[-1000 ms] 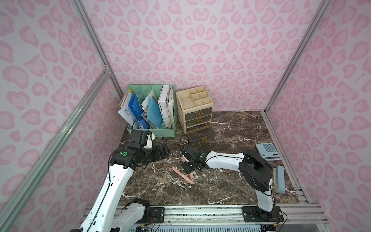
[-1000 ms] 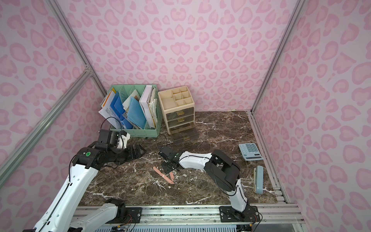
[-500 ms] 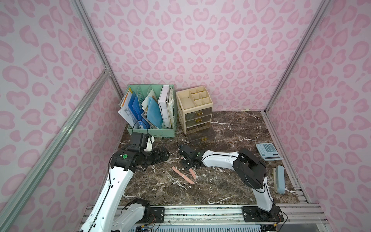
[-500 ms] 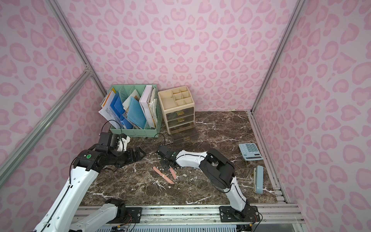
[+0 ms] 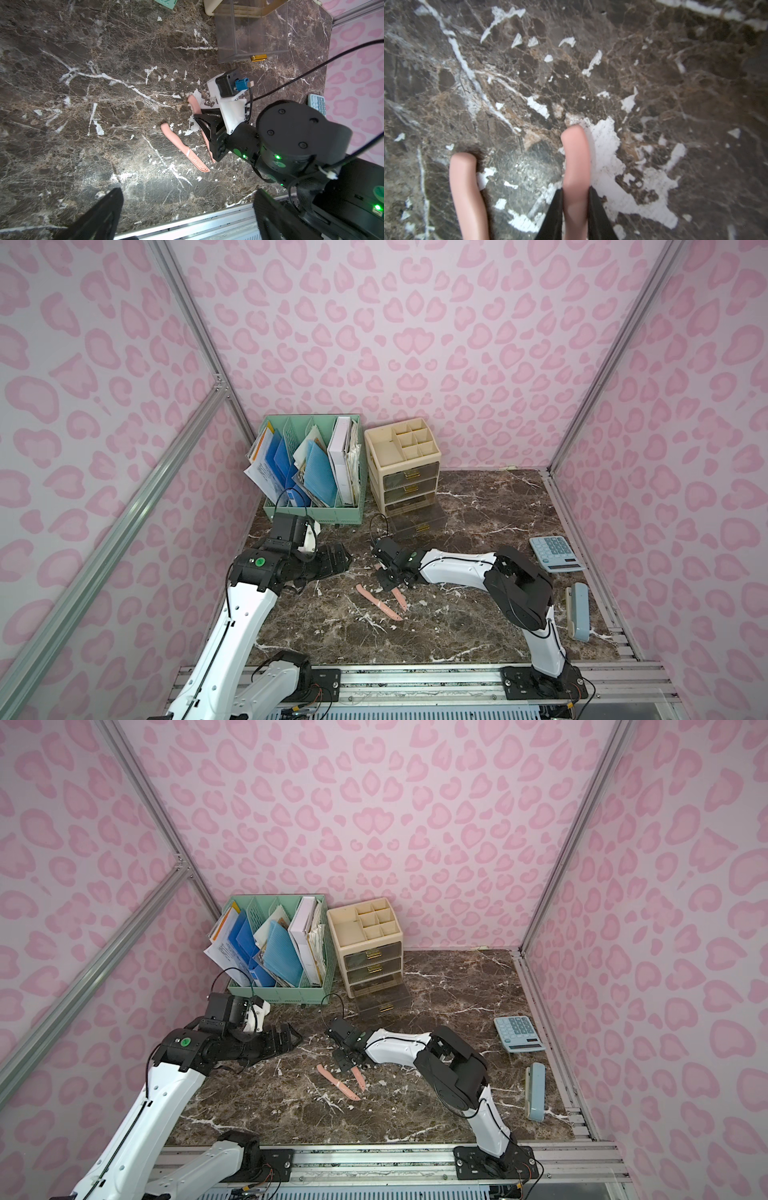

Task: Place the fruit knives into the drawer by color
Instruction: Pick up the fruit knife from the center of the board.

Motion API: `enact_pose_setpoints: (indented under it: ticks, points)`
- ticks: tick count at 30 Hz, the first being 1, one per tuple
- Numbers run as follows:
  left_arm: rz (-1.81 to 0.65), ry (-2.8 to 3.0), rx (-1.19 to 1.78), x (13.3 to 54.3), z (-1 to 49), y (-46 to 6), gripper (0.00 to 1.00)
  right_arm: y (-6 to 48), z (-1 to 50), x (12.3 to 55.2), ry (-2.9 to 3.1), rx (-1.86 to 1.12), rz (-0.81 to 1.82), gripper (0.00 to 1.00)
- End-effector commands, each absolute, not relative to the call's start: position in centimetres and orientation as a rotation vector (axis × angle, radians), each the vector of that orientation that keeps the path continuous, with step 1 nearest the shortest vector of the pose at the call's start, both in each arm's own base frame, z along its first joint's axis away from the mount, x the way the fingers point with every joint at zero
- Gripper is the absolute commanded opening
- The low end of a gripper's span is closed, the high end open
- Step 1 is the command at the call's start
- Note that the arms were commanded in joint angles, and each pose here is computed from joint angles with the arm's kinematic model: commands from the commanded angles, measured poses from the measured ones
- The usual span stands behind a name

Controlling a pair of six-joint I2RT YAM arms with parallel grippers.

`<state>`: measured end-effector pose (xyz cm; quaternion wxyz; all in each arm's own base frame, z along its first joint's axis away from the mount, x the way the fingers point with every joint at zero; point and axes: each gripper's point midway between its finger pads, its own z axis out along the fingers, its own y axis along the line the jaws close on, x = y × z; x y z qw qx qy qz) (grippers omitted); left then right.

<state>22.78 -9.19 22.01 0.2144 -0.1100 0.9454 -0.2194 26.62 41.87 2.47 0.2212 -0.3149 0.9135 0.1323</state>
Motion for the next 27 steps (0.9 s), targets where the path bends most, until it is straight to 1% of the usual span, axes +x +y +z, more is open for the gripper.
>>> enact_pose_setpoints:
  ticks: [1, 12, 27]
  points:
    - [-0.621, 2.618, -0.302, 22.9, 22.1, -9.3, 0.99, 41.6, 2.9, 26.5, 2.538, -0.864, 0.369, 0.16]
    - [-0.624, 2.611, -0.304, 23.2, 22.2, -9.4, 0.99, 41.6, 4.2, 26.6, 2.524, -0.847, 0.391, 0.15]
    - [-0.631, 2.603, -0.296, 24.7, 22.7, -9.7, 0.99, 41.3, 5.8, 27.4, 2.512, -0.811, 0.419, 0.15]
